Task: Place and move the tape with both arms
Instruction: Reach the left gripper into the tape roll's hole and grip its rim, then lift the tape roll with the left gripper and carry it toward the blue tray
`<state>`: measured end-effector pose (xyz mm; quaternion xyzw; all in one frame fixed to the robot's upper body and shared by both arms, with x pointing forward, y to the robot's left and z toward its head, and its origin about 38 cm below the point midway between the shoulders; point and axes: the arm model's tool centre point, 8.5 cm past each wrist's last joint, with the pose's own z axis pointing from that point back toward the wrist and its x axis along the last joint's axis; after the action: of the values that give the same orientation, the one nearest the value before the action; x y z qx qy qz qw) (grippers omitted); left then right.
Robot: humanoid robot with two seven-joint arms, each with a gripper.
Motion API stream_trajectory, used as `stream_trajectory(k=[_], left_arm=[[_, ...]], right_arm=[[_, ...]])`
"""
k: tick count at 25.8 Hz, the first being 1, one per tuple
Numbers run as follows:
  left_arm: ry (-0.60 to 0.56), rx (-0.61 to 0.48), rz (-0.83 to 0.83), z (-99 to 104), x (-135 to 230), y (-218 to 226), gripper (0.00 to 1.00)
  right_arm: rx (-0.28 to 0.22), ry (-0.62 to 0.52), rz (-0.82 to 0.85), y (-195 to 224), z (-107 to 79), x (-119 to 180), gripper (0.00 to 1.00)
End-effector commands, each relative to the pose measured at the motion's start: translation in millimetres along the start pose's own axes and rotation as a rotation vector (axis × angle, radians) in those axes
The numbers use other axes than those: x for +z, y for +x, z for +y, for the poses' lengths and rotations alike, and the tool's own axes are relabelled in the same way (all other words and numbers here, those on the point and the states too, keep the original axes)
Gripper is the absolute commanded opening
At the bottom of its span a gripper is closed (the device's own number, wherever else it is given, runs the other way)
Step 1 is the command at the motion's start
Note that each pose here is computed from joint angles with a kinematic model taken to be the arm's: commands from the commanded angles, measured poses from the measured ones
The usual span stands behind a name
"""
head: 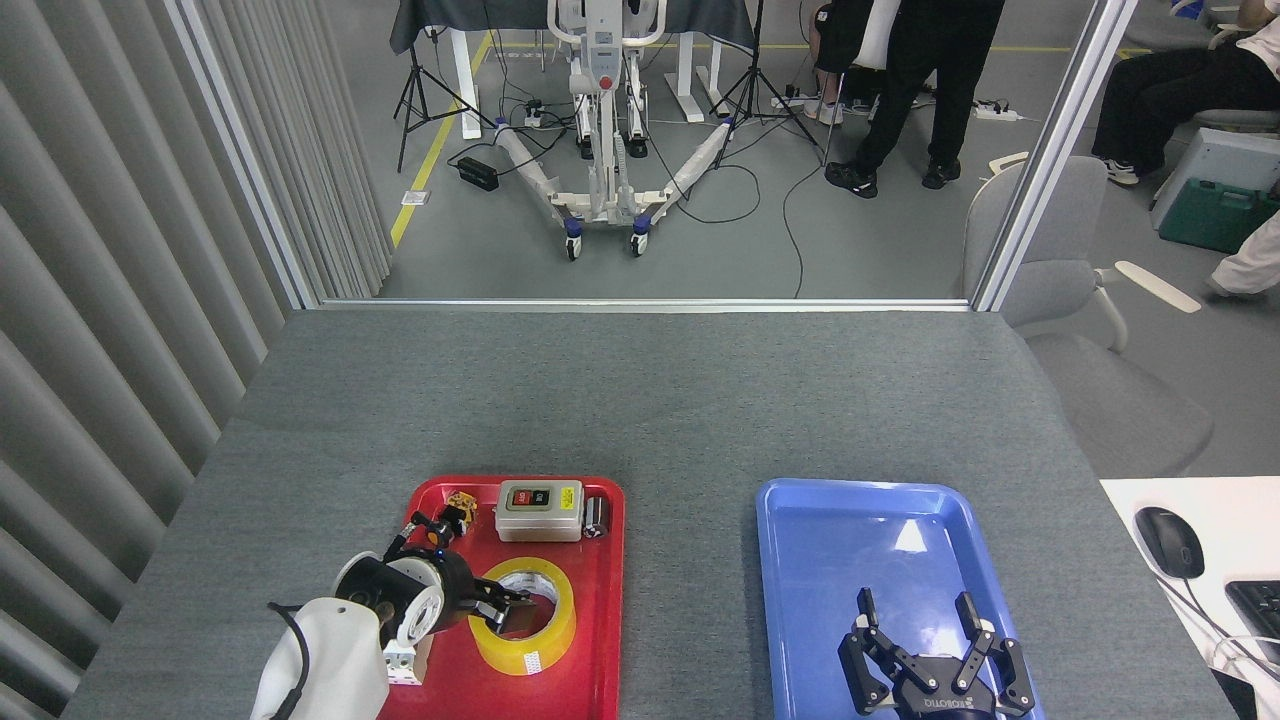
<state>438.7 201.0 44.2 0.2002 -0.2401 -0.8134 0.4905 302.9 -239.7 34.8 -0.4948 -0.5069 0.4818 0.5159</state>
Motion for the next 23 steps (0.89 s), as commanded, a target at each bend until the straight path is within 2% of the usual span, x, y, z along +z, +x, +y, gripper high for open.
stream_trajectory(k=[1, 3, 4, 5, 6, 7, 8, 12, 15, 19, 21, 23], left_arm=[[-0.03, 0.022, -0.009, 0.6, -9.8, 1.7, 0.99], [-0.053, 0.03, -0.016, -0.1, -14.6, 3.1, 0.98], [-0.071, 0.033, -0.019, -0.4, -16.1, 3.8, 0.88], [-0.102, 0.034, -0.022, -3.5, -17.2, 4.1, 0.71], [-0.129, 0.03, -0.027, -6.1, -17.6, 5.1, 0.48], [-0.16, 0.021, -0.036, -8.0, -16.4, 7.1, 0.1], [-0.193, -0.008, -0.054, -12.0, -17.6, 12.7, 0.0], [-0.157, -0.135, -0.146, -2.9, -14.6, 24.6, 0.0], [-0.07, -0.178, -0.192, 25.7, -4.3, 19.3, 0.0], [0.182, -0.124, -0.472, 70.9, 18.4, 42.1, 0.0], [0.307, -0.145, -0.622, 82.9, 31.9, 55.4, 0.0], [0.365, -0.102, -0.674, 90.6, 38.7, 55.5, 0.0]], right_arm=[[-0.001, 0.006, 0.001, 0.5, 1.0, 0.6, 1.0], [0.001, 0.008, 0.002, 0.0, 1.1, 0.6, 1.0], [0.0, 0.008, 0.001, 0.2, 1.1, 0.6, 1.0], [0.0, 0.008, -0.001, 0.7, 1.2, 0.6, 1.0], [0.0, 0.008, 0.001, 0.2, 1.1, 0.6, 1.0], [0.0, 0.008, 0.001, 0.2, 1.1, 0.6, 1.0], [0.0, 0.006, 0.001, 0.2, 1.0, 0.6, 1.0], [0.002, 0.006, 0.0, 0.2, 1.0, 0.6, 1.0], [0.002, 0.008, 0.0, 0.2, 1.1, 0.6, 1.0], [0.002, 0.006, 0.002, 0.0, 1.0, 0.6, 1.0], [0.002, 0.008, 0.003, -0.1, 1.1, 0.6, 1.0], [0.003, 0.006, 0.006, -0.5, 1.0, 0.6, 1.0]])
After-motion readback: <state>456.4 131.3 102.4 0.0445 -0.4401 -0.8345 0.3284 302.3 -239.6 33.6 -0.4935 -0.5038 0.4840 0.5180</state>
